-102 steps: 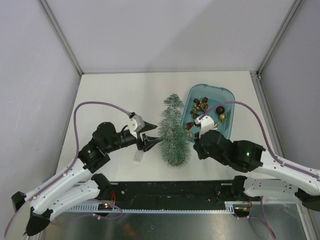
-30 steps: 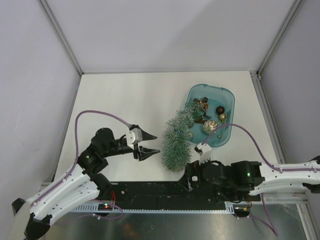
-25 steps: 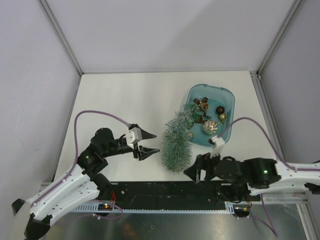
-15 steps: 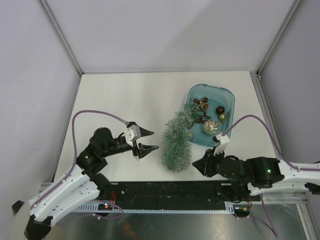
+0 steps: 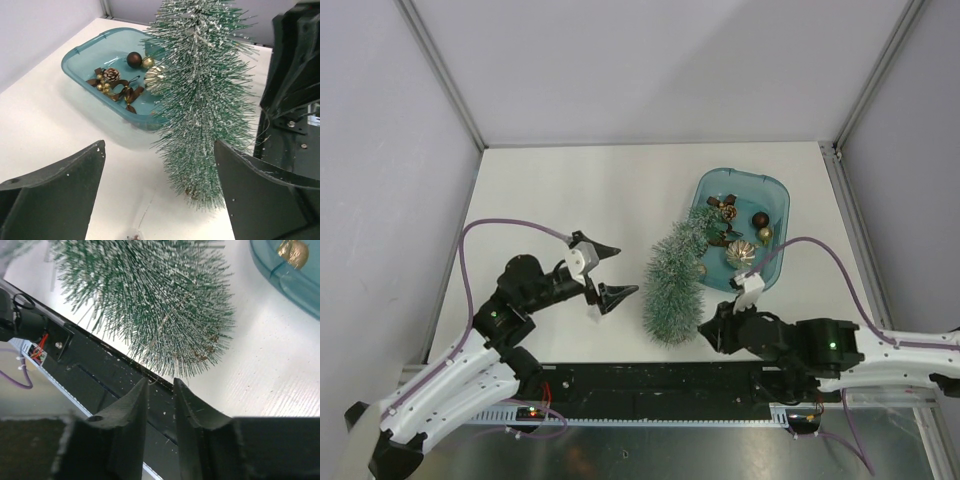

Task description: Decorate the small christmas tree

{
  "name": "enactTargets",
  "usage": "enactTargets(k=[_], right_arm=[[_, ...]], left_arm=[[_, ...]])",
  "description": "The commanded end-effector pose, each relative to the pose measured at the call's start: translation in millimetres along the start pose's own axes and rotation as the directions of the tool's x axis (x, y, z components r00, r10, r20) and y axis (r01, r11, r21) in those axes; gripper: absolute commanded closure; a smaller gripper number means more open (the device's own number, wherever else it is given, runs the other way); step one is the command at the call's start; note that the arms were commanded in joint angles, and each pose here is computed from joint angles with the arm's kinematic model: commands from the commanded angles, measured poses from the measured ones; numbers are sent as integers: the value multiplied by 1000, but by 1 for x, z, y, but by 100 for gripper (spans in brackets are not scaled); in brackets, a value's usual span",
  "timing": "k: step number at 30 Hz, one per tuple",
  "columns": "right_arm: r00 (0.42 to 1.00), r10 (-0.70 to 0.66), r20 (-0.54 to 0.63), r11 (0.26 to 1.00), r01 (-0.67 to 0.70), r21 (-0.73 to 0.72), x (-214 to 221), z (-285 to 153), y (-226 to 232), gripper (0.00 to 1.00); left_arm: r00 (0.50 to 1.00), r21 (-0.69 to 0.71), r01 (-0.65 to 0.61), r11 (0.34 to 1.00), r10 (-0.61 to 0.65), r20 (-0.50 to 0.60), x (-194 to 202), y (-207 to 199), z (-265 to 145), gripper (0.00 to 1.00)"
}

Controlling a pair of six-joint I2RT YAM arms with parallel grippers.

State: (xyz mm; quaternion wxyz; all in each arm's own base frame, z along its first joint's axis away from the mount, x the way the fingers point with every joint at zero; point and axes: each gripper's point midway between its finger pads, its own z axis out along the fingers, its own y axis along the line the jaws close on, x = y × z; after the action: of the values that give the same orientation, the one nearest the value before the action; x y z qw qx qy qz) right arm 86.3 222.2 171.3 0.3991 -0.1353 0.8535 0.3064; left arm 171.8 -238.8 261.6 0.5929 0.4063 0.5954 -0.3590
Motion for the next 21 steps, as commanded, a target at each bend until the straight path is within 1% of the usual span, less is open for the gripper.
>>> enactTargets(k=[1, 3, 5, 7, 8, 10, 12, 13, 14, 15, 16, 17, 18, 19, 20, 21], right_arm=[[981, 109, 162, 994, -103, -43, -55, -33, 0, 62], [962, 141, 232, 990, -139, -26, -76, -48, -12, 53], [944, 146, 295, 987, -160, 25, -93, -59, -27, 45], [926, 128, 356, 982, -168, 83, -111, -69, -39, 35], [916, 104, 388, 978, -164, 126, -121, -72, -45, 29], [892, 53, 450, 964, -163, 208, -141, -79, -57, 22], [870, -6, 492, 939, -164, 302, -162, -84, -68, 18], [857, -27, 515, 916, -185, 356, -173, -86, -77, 16], [857, -34, 514, 910, -187, 371, -181, -80, -79, 15], [848, -27, 529, 882, -229, 412, -192, -78, -94, 14], [862, 9, 506, 894, -233, 382, -197, -64, -94, 14], [858, 56, 510, 879, -285, 382, -205, -57, -110, 15], [871, 128, 475, 888, -314, 336, -204, -41, -117, 16], [859, 194, 475, 877, -369, 309, -207, -34, -133, 18], [857, 262, 444, 879, -402, 257, -202, -25, -139, 20], [850, 308, 427, 870, -433, 235, -198, -21, -147, 23]], left_arm=[[1000, -88, 18, 996, -16, 23, -1, 17, 1, 3], [1000, -112, 21, 994, -18, 24, -1, 21, 1, 1], [999, -133, 22, 991, -19, 28, -4, 25, 1, 1], [999, -170, 31, 985, -25, 40, -10, 33, 0, 0], [998, -192, 39, 981, -30, 49, -15, 37, -1, 0], [997, -256, 65, 964, -52, 60, -23, 50, -4, 0], [995, -311, 93, 946, -78, 62, -28, 62, -6, 0], [995, -333, 99, 938, -84, 59, -29, 67, -7, 0], [995, -350, 102, 931, -89, 55, -30, 72, -8, 0], [994, -358, 105, 928, -98, 39, -28, 75, -8, 0], [994, -362, 110, 926, -108, 25, -28, 78, -9, 0], [992, -368, 118, 922, -124, 9, -27, 83, -9, 0], [990, -370, 129, 920, -138, 2, -26, 88, -10, 0], [988, -374, 142, 917, -156, -7, -26, 93, -10, 0], [985, -373, 153, 915, -171, -17, -24, 98, -12, 0], [983, -369, 160, 916, -183, -29, -22, 101, -11, 0]])
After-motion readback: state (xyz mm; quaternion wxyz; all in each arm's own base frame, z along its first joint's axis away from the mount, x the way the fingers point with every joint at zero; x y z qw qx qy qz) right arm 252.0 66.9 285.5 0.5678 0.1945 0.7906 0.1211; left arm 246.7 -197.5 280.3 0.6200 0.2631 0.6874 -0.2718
